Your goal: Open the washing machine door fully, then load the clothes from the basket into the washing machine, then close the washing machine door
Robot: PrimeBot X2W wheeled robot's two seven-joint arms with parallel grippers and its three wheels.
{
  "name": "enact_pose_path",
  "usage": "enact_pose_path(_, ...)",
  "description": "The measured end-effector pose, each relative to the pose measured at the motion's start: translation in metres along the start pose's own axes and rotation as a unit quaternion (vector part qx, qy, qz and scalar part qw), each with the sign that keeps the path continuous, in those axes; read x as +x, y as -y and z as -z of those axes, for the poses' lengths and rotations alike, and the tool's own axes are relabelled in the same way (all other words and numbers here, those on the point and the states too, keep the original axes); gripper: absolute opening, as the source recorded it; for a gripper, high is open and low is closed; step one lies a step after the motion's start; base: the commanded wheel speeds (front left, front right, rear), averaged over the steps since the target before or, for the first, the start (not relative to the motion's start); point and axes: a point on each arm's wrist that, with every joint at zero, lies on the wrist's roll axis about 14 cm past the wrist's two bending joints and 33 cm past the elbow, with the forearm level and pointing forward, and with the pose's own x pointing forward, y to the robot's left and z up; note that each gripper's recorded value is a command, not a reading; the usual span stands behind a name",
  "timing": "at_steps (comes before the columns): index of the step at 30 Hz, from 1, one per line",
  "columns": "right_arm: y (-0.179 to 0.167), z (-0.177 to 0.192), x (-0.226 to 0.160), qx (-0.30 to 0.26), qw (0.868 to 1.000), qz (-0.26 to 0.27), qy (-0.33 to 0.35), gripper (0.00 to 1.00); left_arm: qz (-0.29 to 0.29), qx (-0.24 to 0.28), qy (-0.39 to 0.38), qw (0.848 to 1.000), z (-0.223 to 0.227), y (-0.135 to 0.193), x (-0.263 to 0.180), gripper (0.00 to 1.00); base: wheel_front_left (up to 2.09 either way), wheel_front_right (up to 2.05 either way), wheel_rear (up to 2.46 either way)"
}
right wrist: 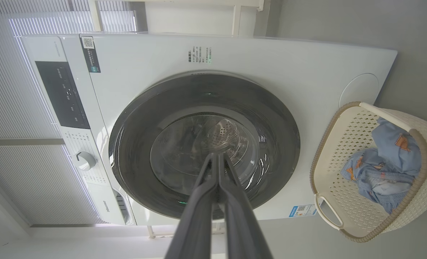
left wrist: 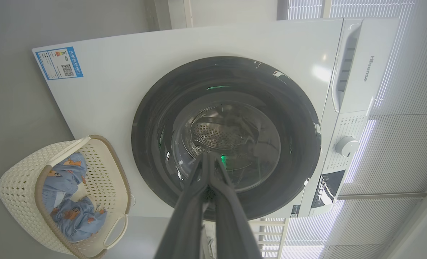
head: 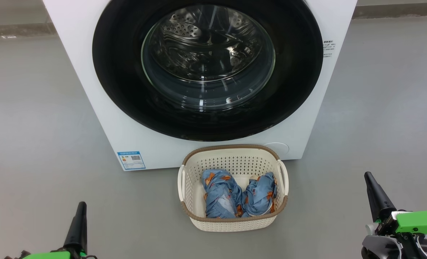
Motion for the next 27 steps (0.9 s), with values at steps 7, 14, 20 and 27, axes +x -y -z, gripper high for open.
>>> enact_pose_path(7,0.0,-0.0002,0.0,0.0,1.0,0.0,0.0,0.0,0.0,0.0,0.0,1.0,0.0005,-0.0001,0.0,0.0,0.0,0.0,0.0)
enact_pose_path(14,0.0,-0.0002,0.0,0.0,1.0,0.0,0.0,0.0,0.0,-0.001,0.001,1.0,-0.0001,0.0,0.0,0.0,0.0,0.0,0.0)
enact_pose_path(20,0.0,-0.0003,0.0,0.001,1.0,0.0,0.0,0.0,0.0,0.0,0.001,1.0,-0.0002,0.0,0.0,0.0,0.0,0.0,0.0)
enact_pose_path(27,0.0,-0.0001,0.0,0.001,1.0,0.0,-0.001,0.0,0.0,0.0,0.001,1.0,-0.0004,0.0,0.0,0.0,0.0,0.0,0.0)
